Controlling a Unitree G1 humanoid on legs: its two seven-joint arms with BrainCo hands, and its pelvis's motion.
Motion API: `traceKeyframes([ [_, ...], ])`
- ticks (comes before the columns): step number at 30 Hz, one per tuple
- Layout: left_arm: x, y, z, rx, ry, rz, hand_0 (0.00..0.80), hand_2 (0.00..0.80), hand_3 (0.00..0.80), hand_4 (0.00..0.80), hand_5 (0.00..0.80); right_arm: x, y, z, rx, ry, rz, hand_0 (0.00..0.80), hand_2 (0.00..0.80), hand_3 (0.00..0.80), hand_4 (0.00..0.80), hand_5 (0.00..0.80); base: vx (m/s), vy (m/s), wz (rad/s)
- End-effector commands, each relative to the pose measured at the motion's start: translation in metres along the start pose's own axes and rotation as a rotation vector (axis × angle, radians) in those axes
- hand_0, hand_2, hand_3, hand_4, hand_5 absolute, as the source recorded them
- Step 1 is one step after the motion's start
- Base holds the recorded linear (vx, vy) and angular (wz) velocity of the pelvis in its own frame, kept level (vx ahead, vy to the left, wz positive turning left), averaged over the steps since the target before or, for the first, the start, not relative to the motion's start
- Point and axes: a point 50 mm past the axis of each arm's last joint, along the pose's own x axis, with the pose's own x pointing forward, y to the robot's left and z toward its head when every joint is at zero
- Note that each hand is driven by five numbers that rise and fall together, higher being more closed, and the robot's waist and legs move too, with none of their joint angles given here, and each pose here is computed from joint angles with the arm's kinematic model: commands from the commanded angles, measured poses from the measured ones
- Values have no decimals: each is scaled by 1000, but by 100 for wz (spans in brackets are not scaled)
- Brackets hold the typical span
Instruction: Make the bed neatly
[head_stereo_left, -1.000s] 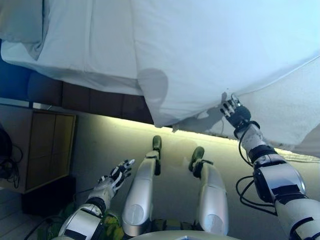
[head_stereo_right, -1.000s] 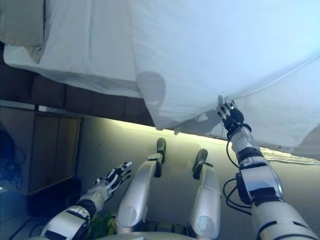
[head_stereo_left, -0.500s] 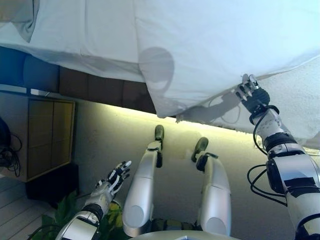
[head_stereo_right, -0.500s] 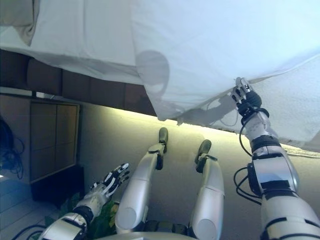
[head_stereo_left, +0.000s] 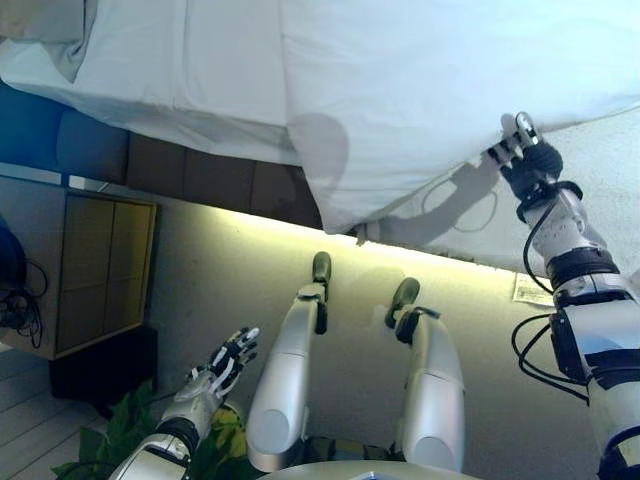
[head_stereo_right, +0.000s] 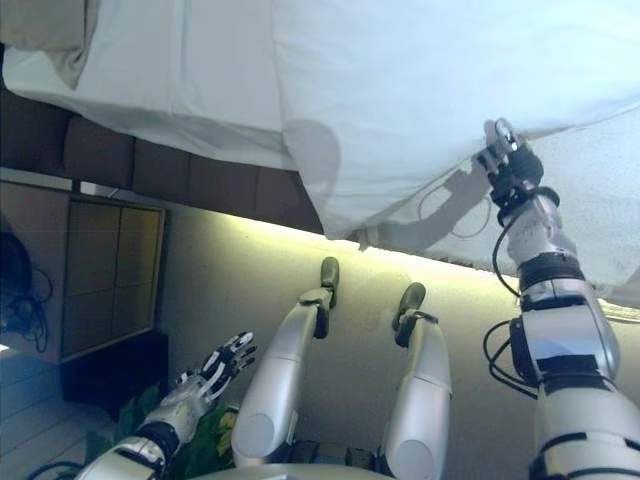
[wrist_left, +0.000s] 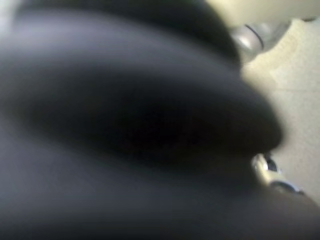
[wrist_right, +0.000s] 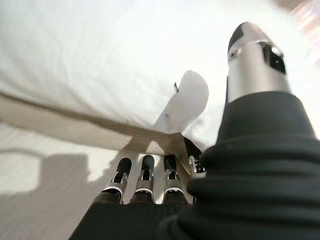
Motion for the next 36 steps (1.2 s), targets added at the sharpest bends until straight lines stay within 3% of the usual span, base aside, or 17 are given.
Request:
traceKeyframes([
  [1,-15,17,-21,8,54,33,0,0,0,0,0,2,33,81,-49,-280,138,0,0,0,0,0,35,-10,2],
  [12,-18,22,-24,12,54,45,0,0,0,0,0,-6,9,106,-142,-338,25,0,0,0,0,0,40,-24,-2],
  [14,-20,25,-24,14,55,48,0,0,0,0,0,-8,16,116,-166,-392,65,800,800,800,800,800,17,-31,2],
  [28,-16,24,-1,-48,-49,34,0,0,0,0,0,-8,16,99,-200,-321,140,800,800,800,800,800,1,-2,0],
  [36,-13,19,34,-192,-236,5,0,0,0,0,0,-6,13,82,-205,-234,177,800,800,800,800,800,0,0,0],
])
